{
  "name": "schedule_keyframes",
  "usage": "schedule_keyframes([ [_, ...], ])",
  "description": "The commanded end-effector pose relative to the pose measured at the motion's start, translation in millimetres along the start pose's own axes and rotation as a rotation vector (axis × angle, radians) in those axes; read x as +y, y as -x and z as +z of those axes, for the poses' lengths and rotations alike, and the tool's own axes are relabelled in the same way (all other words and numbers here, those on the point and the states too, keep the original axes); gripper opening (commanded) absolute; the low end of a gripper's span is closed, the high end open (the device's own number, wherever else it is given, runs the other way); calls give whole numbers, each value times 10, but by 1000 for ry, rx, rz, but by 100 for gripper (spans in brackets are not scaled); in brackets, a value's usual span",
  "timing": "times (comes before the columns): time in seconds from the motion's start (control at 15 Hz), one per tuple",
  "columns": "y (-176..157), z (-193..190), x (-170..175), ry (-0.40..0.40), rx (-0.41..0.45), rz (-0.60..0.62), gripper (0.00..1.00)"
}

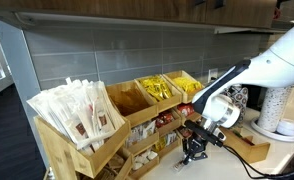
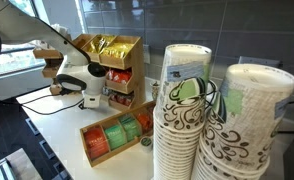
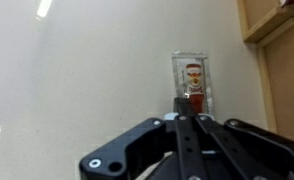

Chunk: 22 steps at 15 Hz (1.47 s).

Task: Lift the tomato ketchup from the cupboard and put it on the bottom second shelf to the right

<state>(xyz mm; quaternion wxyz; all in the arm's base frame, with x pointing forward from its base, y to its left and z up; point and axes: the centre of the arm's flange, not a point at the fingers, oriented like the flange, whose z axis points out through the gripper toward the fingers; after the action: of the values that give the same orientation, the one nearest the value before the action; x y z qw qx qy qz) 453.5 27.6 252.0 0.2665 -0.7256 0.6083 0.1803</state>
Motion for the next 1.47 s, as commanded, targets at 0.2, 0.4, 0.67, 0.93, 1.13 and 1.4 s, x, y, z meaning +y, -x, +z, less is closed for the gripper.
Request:
schedule_keyframes([
  [0.2, 222, -284, 6, -90, 67, -158, 0],
  [0.4, 329, -399, -32, -125, 90, -222, 0],
  [0.67, 485, -497, -89, -156, 129, -293, 0],
  [0.93, 625, -538, -135, -197, 224, -302, 0],
  [1.13, 698, -555, -164, -236, 302, -282, 0],
  [1.4, 816, -569, -162, -288, 395, -233, 0],
])
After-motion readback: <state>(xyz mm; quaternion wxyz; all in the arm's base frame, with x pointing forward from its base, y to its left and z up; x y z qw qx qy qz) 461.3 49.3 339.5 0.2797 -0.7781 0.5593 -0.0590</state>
